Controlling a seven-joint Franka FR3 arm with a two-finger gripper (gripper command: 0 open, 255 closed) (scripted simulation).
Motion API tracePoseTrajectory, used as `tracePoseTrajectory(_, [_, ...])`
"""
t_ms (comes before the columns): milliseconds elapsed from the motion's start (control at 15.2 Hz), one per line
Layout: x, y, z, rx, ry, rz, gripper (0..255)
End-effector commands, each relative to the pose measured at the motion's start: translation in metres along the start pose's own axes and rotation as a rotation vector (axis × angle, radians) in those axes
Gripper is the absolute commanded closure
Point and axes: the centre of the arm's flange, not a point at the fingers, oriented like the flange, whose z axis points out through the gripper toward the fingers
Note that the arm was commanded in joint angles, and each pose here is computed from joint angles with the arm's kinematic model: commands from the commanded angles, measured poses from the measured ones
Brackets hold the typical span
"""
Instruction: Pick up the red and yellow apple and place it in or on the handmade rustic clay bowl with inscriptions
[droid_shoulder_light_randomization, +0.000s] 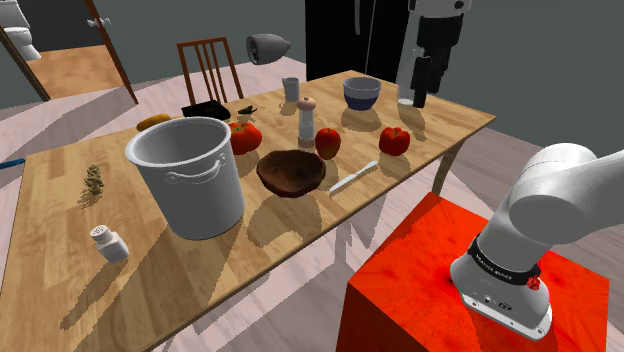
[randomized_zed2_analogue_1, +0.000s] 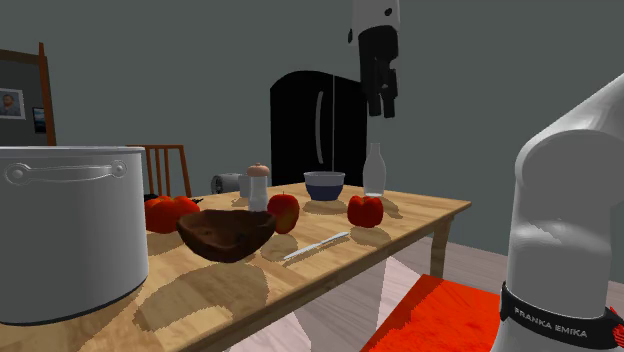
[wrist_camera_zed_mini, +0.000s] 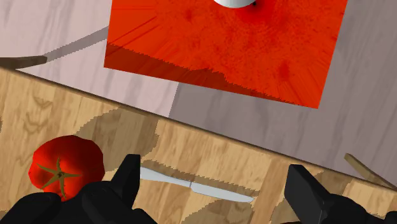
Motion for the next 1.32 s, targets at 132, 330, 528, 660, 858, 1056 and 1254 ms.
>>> tracePoseTrajectory(132, [0.023,0.002,0.01,0.007,0.011,0.021,0])
tracePoseTrajectory(330, [0.057,0.006,0.026,0.018,0.027,0.054,0])
tracePoseTrajectory(528, [0.091,0.011,0.04,0.029,0.043,0.086,0])
tracePoseTrajectory(660, [0.113,0.014,0.05,0.036,0.053,0.107,0])
tracePoseTrajectory(858, [0.148,0.021,0.064,0.047,0.069,0.139,0])
tracePoseTrajectory(1056, [0.182,0.028,0.077,0.058,0.085,0.171,0])
tracePoseTrajectory(1254, [0.216,0.036,0.09,0.069,0.101,0.204,0])
